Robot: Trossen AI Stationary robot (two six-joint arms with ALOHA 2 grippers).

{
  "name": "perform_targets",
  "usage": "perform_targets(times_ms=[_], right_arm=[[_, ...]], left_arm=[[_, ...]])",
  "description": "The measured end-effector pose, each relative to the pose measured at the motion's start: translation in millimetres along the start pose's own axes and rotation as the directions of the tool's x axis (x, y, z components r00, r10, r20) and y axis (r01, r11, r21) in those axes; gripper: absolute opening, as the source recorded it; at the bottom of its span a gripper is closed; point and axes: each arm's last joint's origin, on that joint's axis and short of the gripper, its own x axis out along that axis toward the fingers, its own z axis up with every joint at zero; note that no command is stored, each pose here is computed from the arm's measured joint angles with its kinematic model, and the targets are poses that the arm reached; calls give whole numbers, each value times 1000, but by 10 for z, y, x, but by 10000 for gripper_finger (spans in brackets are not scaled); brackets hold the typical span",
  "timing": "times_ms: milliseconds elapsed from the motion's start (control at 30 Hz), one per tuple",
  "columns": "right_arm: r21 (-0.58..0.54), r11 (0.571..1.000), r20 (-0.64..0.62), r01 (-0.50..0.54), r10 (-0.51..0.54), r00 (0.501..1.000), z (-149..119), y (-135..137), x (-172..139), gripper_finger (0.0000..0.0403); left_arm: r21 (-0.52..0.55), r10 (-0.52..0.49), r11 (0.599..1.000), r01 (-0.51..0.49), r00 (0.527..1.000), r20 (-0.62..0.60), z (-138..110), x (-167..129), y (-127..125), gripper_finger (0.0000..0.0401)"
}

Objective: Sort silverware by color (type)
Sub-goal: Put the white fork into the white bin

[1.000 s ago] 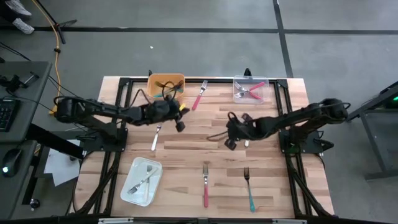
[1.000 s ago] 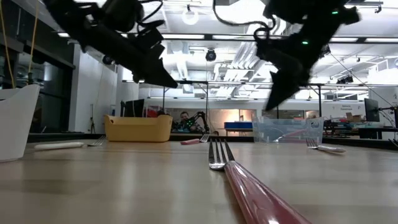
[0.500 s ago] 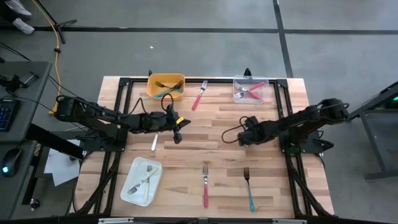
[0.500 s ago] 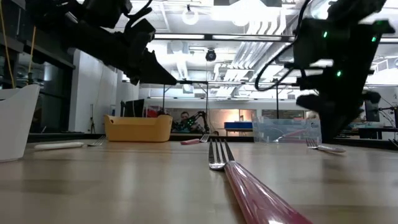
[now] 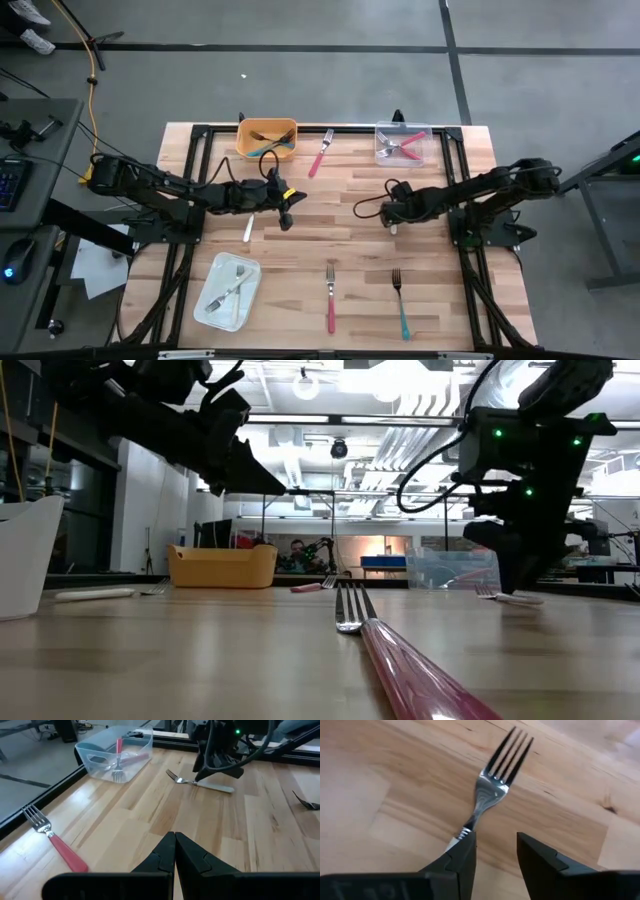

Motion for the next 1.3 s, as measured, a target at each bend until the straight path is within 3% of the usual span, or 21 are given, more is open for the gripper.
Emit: perform_targets(times_ms=[100,267,433,500,667,800,933,1067,1233,1300], right_arm=[[-33,999,-10,-21,21,1000,32,40,-41,136],[-120,992,0,-27,28,1000,100,95,-122,136],[-209,977,111,-40,65,992,182,171,-147,131],[-238,967,167,-92,134,977,238,224,-114,120],[-371,894,260,-252,360,896,398,342,-53,68],[-467,833,331,-298,477,814,589,378,-66,14],[-509,799,378,-319,541,751,819,358,-89,12],[-522,779,409,-348,586,700,1047,328,-137,17],[-527,782,461,-333,592,661,1255,307,-219,8],[-524,784,475,-334,594,649,1307,313,-256,3]], left_arm=[[-33,-9,999,8,999,-38,-36,0,0,1],[-62,-32,998,20,978,-208,-149,-48,-29,1],[-35,53,996,-76,894,-445,-156,-210,-88,26],[-28,75,994,-101,865,-496,-134,-281,-132,42],[-68,102,981,-180,786,-610,-152,-400,-182,79],[-106,147,946,-306,696,-703,-246,-492,-135,99],[-126,187,899,-419,627,-756,-297,-550,-79,112],[-124,198,887,-446,607,-770,-352,-566,-55,115],[-116,216,853,-508,547,-809,-534,-572,56,115],[-121,223,846,-519,550,-805,-583,-561,87,115]])
